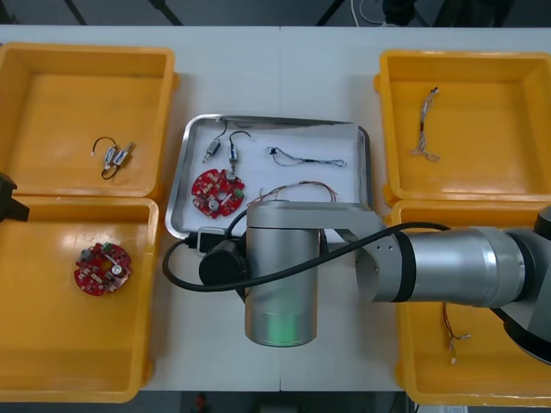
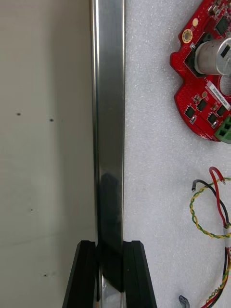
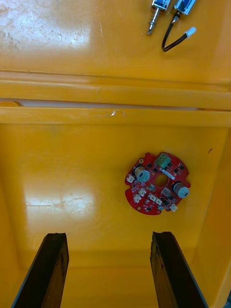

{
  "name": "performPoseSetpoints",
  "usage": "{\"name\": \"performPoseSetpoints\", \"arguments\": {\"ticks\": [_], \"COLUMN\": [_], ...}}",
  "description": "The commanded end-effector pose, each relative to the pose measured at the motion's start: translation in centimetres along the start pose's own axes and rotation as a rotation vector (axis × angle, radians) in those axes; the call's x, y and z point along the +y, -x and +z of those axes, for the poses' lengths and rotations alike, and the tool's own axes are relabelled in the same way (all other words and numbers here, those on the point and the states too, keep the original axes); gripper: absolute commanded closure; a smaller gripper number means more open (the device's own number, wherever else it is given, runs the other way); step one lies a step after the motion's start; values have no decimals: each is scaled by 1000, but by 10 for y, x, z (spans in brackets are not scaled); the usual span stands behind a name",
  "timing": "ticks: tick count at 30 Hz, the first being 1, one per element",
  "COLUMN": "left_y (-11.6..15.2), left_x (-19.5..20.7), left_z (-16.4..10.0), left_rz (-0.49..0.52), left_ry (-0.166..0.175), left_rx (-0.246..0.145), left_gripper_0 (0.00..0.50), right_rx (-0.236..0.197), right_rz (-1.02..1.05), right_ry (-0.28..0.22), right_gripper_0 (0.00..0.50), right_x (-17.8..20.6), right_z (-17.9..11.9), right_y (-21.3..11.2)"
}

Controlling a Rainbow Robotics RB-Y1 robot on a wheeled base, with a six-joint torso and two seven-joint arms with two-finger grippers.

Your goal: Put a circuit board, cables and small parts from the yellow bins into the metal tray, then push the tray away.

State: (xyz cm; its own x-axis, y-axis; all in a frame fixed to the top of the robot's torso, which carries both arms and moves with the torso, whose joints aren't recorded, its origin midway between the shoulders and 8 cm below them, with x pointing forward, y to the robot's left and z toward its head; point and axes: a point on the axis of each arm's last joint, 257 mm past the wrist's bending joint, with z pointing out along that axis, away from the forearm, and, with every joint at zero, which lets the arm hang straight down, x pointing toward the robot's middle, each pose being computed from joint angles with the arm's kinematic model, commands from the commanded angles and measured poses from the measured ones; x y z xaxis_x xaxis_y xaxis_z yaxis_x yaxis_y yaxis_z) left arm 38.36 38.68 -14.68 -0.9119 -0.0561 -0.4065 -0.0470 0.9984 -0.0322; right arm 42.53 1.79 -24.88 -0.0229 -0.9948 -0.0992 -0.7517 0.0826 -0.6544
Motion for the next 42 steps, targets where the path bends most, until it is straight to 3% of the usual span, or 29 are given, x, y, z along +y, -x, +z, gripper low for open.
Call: {"name": "performPoseSetpoints", "arguments": {"ticks": [1,10,19,35,42], "left_y": [5,5,5,5,5], "left_x": [17,17,17,17,17], "left_z": [-16,-16,-16,-16,-16], "left_rz": [121,121,121,121,121], "left_ry": [52,52,52,52,52], "left_rx": [-32,-32,-32,-32,-32], "left_gripper_0": [0,0,0,0,0], "right_rx": [-10,-16,6,13,-36], "right_rz": [-73,-111,-130,-100,-89], "right_ry": [-105,-223,-299,-352,-365], "right_gripper_0": [500,500,500,500,500], "right_x": [-41,-81,-116,-166,-185], "right_z": [-7,-7,0,9,22], "right_y": [9,16,13,23,34]}}
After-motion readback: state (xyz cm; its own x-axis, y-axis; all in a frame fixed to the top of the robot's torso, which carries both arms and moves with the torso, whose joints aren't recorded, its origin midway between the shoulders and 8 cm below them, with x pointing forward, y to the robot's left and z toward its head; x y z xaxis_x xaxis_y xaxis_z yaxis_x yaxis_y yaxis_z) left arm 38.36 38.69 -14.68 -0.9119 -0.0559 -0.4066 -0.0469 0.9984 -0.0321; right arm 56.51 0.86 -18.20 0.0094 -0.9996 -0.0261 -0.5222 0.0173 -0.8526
